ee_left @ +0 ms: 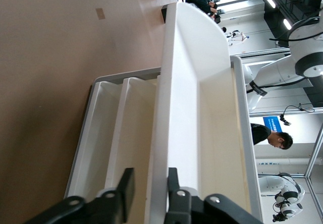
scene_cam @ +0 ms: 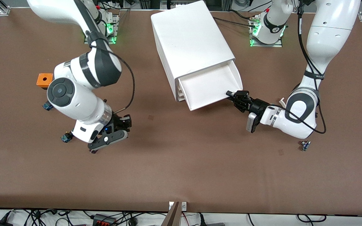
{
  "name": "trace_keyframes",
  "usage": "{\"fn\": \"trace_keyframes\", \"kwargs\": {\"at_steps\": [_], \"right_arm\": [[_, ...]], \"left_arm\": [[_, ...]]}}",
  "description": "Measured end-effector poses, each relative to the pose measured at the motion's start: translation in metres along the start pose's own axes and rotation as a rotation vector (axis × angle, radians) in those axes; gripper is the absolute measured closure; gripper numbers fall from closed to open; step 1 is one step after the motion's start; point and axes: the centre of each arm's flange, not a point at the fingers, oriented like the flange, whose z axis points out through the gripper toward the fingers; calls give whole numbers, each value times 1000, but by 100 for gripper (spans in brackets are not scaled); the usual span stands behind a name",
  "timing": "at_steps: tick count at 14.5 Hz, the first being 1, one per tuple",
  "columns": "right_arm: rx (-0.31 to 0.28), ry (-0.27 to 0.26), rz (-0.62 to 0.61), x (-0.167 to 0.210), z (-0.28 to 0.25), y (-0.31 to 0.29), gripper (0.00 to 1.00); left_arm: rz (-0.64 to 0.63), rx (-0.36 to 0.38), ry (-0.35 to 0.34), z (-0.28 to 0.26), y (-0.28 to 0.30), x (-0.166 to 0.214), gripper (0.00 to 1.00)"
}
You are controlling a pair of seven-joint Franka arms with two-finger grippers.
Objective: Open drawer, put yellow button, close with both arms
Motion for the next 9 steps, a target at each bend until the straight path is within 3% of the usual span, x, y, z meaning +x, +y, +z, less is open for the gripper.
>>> {"fn": "trace_keyframes", "kwargs": {"at_steps": [3,5,7,9], "right_arm": [[17,11,28,-7,-6,-75,59],[34,33,70,-14,-16,-137,59],[50,53,87,-20,-25,-180,59],[61,65,87,-24,-30,-202,59]], "left_arm": [[-117,4,0,-14,10,2,34],[-227,51,-29,-38,34,6,17],[-354,177,-68,-69,72,12,0],[-466,356,-94,-99,111,17,0]]}}
